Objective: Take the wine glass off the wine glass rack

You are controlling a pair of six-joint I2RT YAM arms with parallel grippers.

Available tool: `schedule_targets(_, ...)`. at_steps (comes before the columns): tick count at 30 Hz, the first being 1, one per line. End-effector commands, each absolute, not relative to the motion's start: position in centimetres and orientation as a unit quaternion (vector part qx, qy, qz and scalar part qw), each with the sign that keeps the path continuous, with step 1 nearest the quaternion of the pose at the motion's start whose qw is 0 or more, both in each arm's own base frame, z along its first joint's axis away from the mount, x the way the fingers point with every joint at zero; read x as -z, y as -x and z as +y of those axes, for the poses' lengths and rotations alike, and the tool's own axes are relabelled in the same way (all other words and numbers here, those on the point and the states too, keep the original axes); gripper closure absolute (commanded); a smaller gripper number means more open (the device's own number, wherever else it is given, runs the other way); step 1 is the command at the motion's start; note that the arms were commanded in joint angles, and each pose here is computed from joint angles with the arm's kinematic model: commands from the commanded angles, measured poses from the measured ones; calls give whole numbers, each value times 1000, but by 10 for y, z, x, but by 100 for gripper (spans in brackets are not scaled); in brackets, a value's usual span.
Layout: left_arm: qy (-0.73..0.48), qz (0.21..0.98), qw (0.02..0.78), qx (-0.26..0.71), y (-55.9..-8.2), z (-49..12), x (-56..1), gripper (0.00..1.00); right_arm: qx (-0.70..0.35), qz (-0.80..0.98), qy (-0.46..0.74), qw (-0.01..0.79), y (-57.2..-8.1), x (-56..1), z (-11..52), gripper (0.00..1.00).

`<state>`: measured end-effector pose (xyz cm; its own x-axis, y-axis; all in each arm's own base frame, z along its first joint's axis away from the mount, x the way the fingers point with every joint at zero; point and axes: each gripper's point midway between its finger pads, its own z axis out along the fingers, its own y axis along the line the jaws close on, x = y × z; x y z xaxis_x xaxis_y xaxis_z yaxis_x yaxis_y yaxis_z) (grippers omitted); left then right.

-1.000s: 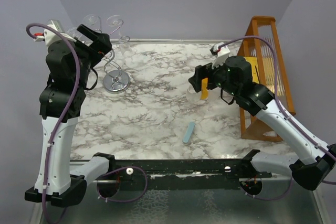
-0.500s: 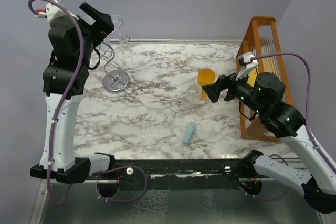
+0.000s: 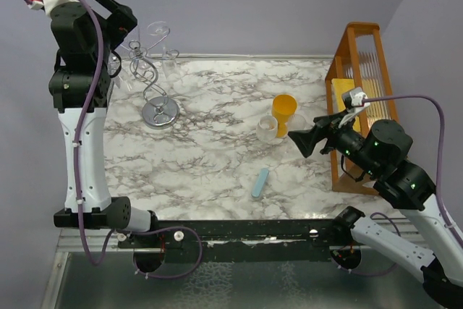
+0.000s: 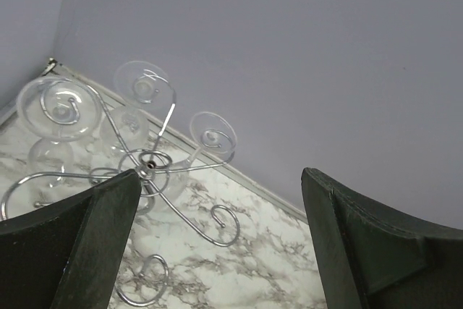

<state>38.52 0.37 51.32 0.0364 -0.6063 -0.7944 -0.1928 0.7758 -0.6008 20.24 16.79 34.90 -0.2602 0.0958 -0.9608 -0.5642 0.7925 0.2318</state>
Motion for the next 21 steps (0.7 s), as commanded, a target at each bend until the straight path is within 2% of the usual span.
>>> schedule_targets(1, 323, 676, 638, 178, -399, 30, -495, 5, -269, 735, 176, 598, -202, -351, 167, 0)
schedule_targets(8, 373, 662, 622, 191, -408, 81, -470, 9, -279, 730, 188, 595, -196, -346, 170, 0)
schedule_targets(12, 395, 655, 616, 191, -408, 105, -451, 14, -281, 729, 193, 594, -195, -344, 172, 0)
schedule_targets(17, 409, 664, 597, 187, -418, 113, -418, 24, -264, 724, 192, 608, -197, -348, 167, 0)
schedule_targets(21, 408, 663, 601, 180, -428, 120, -408, 26, -255, 722, 191, 615, -198, -349, 164, 0)
